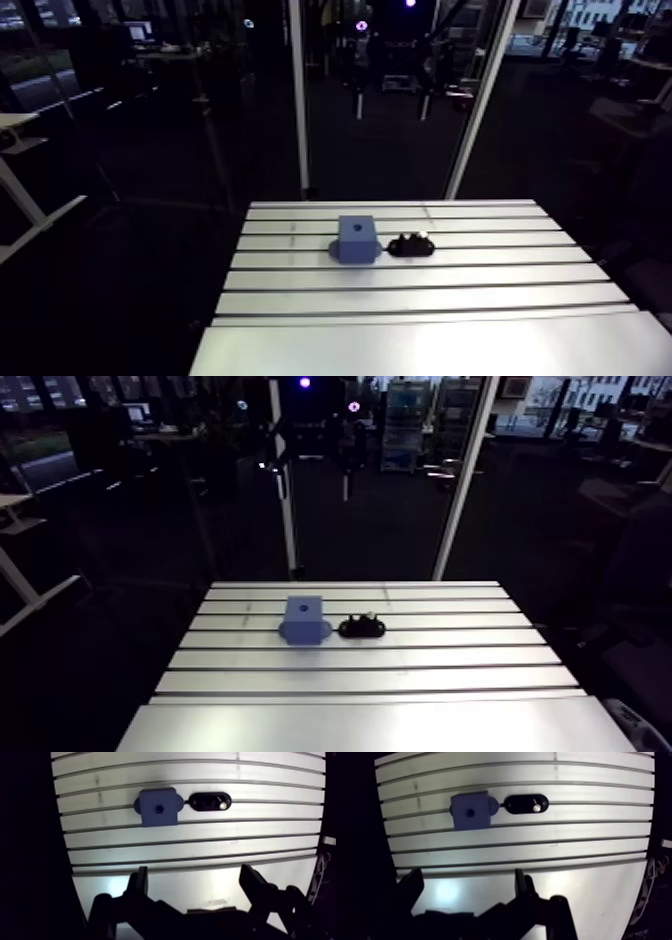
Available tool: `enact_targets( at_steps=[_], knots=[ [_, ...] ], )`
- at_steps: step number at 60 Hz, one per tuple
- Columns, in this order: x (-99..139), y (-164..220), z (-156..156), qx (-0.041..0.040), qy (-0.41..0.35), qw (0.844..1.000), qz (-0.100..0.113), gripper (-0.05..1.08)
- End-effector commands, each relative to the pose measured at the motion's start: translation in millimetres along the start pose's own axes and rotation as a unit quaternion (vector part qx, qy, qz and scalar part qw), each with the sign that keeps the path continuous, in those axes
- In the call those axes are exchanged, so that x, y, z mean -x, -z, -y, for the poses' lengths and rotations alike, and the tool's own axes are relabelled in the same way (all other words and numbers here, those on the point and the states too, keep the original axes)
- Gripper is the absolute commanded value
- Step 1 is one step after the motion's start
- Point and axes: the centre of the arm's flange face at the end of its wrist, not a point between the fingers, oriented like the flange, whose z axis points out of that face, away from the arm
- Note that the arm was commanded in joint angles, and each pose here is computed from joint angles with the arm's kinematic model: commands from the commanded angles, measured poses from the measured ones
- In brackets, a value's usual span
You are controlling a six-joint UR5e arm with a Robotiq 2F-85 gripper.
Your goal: Pick up the M10 bolt and insert it into the hex recess until seated.
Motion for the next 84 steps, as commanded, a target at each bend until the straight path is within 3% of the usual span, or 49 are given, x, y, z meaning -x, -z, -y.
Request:
enact_targets(
  at_steps=[1, 36, 46, 57, 66, 78, 84],
  knots=[
    [19.6, -8.5, 30.1, 0.0065, 0.032, 0.999, 0.01, 0.0],
    [19.2, -9.6, 25.0, 0.0071, 0.031, 0.999, 0.008, 0.0],
    [14.9, -19.1, 4.4, 0.0106, 0.019, 1.0, 0.014, 0.0],
    [3.8, -41.7, -44.4, 0.0107, 0.031, 0.999, -0.023, 0.01],
    [7.7, -58.5, -55.3, 0.0122, 0.046, 0.999, -0.027, 0.01],
    [9.3, -92.5, -81.4, 0.0158, 0.059, 0.996, -0.062, 0.01],
    [11.8, -107.5, -89.7, 0.0203, 0.058, 0.996, -0.068, 0.01]
  ],
)
